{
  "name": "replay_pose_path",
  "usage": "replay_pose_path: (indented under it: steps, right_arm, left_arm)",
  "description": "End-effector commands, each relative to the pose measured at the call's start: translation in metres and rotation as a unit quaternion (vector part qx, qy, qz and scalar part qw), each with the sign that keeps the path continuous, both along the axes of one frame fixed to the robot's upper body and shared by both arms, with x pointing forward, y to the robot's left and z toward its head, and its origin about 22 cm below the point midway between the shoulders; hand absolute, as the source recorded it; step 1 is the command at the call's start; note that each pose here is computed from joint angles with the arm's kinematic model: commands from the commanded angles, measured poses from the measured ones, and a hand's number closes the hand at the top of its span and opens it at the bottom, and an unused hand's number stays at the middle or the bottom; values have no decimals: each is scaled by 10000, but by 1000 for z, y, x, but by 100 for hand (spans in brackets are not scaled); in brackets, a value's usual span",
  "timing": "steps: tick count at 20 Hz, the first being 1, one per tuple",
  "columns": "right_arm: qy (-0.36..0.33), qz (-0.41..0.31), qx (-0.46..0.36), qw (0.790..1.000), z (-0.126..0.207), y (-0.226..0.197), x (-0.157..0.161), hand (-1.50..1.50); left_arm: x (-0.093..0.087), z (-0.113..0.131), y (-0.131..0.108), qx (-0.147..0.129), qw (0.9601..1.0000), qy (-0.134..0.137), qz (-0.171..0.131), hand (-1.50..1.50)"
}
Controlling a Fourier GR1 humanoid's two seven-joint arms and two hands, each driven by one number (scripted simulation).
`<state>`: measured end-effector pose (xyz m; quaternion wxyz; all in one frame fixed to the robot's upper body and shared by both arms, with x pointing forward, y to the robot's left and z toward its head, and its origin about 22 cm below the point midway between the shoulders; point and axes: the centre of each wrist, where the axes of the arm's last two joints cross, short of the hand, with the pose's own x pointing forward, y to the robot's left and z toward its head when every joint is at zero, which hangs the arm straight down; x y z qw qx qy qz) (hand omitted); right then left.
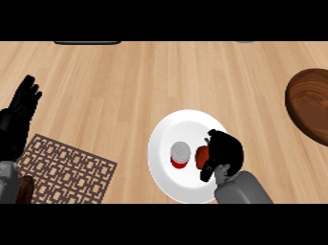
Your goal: Pick the bell pepper from the plate and place it in the bowl
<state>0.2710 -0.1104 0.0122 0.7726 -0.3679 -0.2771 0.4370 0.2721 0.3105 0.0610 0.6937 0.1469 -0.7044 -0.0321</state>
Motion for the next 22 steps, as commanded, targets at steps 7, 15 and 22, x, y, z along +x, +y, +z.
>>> replay_pose_path:
  steps: [7, 15, 22]
  right_arm:
    - [-53, 92, 184, 9998, -29, 2, 17, 150]
    - [-737, -101, -391, 9965, -21, -9, 8, 150]
    - [-1319, -2176, -288, 9666, 53, -87, 123, 150]
  left_arm:
    - [-8, 8, -17, -12, 10000, -49, -13, 0]
    - [-7, -7, 2, 49, 9999, -71, 70, 0]
    - [4, -10, -19, -98, 9995, -101, -270, 0]
